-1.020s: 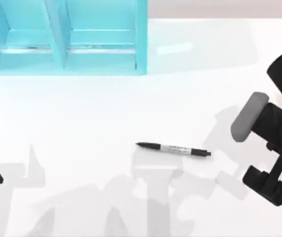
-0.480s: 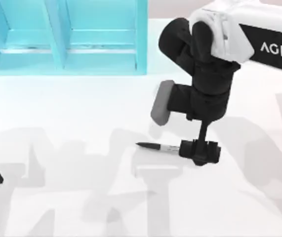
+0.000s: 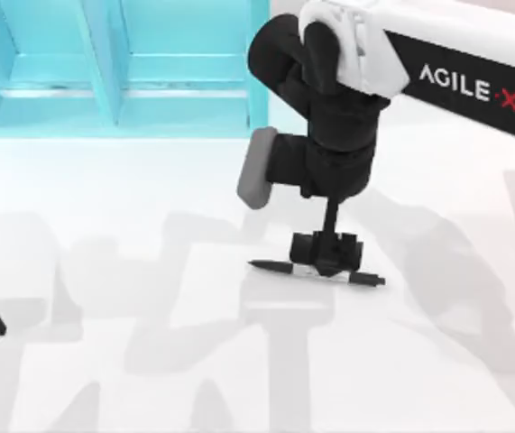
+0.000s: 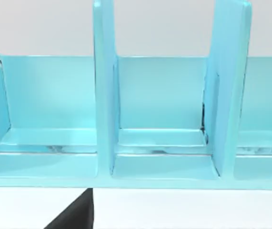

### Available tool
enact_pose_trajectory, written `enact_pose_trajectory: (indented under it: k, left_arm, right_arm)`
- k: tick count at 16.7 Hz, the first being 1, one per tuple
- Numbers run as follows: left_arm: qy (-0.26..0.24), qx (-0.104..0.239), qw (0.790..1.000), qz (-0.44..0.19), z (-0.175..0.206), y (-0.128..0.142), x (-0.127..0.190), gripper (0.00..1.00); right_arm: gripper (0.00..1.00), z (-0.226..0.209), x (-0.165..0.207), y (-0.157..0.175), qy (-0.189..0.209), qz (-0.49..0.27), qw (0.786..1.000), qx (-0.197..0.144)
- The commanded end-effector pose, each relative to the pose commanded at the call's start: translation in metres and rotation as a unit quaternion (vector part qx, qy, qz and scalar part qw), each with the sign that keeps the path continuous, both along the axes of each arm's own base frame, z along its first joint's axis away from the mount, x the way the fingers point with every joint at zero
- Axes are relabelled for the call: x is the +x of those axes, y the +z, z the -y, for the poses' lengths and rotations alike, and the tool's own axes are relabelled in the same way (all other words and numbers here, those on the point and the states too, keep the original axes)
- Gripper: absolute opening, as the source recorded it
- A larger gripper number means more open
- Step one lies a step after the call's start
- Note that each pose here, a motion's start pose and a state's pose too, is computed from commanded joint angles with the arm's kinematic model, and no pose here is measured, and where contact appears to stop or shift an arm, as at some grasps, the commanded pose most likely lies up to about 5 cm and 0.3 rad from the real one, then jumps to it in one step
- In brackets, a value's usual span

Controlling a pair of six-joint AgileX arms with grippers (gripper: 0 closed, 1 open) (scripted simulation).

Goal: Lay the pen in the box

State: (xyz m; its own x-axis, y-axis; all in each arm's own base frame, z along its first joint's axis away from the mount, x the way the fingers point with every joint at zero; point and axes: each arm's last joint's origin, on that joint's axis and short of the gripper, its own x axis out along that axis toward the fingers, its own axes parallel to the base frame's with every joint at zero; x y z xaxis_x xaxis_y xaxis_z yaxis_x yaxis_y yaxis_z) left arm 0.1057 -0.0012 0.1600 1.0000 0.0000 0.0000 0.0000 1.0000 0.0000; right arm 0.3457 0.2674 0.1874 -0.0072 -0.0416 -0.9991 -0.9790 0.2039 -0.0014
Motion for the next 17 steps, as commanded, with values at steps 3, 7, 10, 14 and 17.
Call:
enact_pose_trajectory:
  k: [3, 7, 10, 14, 17]
  left_arm:
    - [0.0, 0.0, 1.0, 0.0, 0.0, 0.0, 0.0, 1.0]
    - [0.0, 0.0, 1.0, 0.0, 0.0, 0.0, 0.0, 1.0]
    - [0.0, 0.0, 1.0, 0.0, 0.0, 0.0, 0.0, 1.0]
    - [0.0, 0.0, 1.0, 0.0, 0.0, 0.0, 0.0, 1.0]
    - [0.0, 0.0, 1.0, 0.0, 0.0, 0.0, 0.0, 1.0]
  right_arm:
    - [1.0, 0.002, 0.001, 0.001, -0.003, 0.001, 1.0, 0.001]
    - [1.0, 0.0, 0.002, -0.023, 0.0, -0.002, 1.0, -0.001]
    - [1.0, 0.0, 0.003, -0.06, 0.0, 0.003, 1.0, 0.002]
    - [1.0, 0.004, 0.0, -0.098, 0.0, 0.001, 1.0, 0.0]
    - [1.0, 0.004, -0.001, -0.1, 0.0, 0.0, 1.0, 0.0]
